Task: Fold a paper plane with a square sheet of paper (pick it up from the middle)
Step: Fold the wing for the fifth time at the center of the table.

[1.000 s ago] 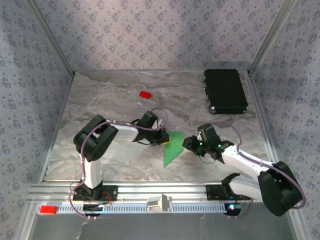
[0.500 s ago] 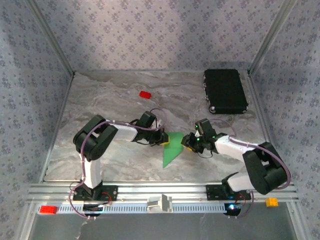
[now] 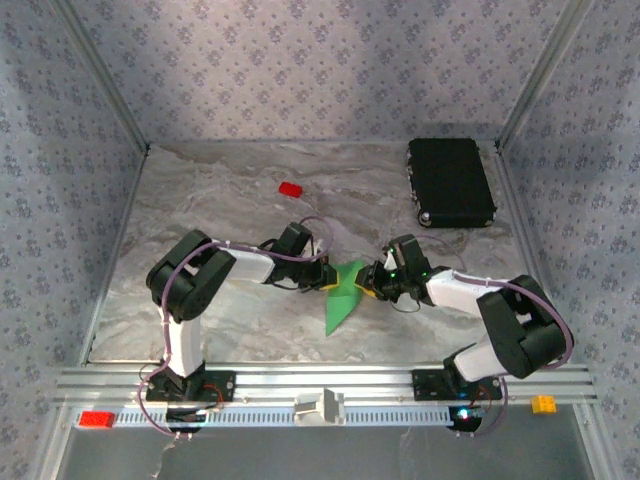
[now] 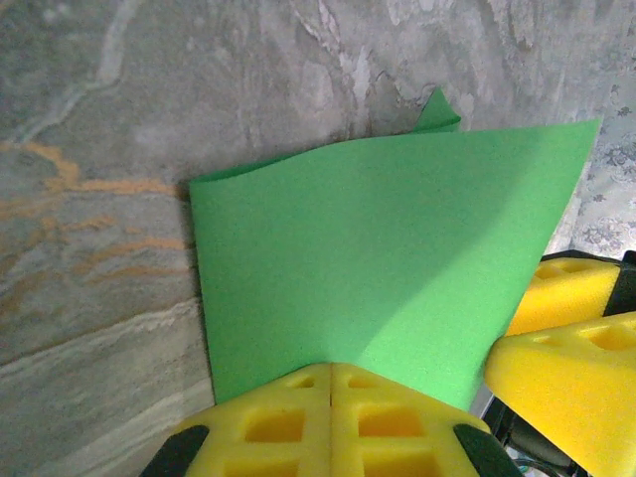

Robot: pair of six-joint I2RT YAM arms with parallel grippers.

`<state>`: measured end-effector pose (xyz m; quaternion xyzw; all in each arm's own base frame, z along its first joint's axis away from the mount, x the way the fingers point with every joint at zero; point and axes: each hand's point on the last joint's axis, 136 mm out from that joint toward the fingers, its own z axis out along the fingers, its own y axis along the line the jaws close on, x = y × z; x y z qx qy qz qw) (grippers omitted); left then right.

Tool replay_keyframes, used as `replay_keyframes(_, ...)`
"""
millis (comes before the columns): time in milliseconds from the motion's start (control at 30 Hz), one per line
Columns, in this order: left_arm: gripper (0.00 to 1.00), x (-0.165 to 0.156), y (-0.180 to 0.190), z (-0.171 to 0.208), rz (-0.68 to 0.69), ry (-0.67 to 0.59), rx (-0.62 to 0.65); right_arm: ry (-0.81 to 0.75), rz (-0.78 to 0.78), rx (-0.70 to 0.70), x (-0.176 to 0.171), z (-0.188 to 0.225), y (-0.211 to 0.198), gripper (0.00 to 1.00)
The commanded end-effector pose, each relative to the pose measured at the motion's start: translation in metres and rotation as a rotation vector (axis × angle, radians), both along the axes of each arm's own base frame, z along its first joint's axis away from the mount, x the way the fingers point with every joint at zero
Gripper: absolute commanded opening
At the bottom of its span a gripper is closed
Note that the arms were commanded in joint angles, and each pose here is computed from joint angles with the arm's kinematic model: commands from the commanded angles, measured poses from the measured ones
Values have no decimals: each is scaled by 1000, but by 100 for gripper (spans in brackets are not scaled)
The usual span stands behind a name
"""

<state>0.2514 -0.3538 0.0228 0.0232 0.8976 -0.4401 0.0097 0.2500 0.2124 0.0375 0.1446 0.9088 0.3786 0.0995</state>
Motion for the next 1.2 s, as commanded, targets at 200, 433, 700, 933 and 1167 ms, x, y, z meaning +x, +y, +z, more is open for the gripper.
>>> replay_keyframes(200,5,-3,4,-6,4,27,2,-76,63,137,2,19,10,37)
replay_keyframes(433,5,-3,5,-5,3,27,1,-131,103,179,14,32,12,39)
replay_keyframes(700,5,-4,6,-5,10,29,3,-107,118,210,17,26,15,40)
replay_keyframes(933,5,-3,6,-2,11,21,3,-59,118,145,15,13,9,36)
replay_keyframes(1167,5,-3,6,-1,10,21,3,-33,114,107,11,3,2,35)
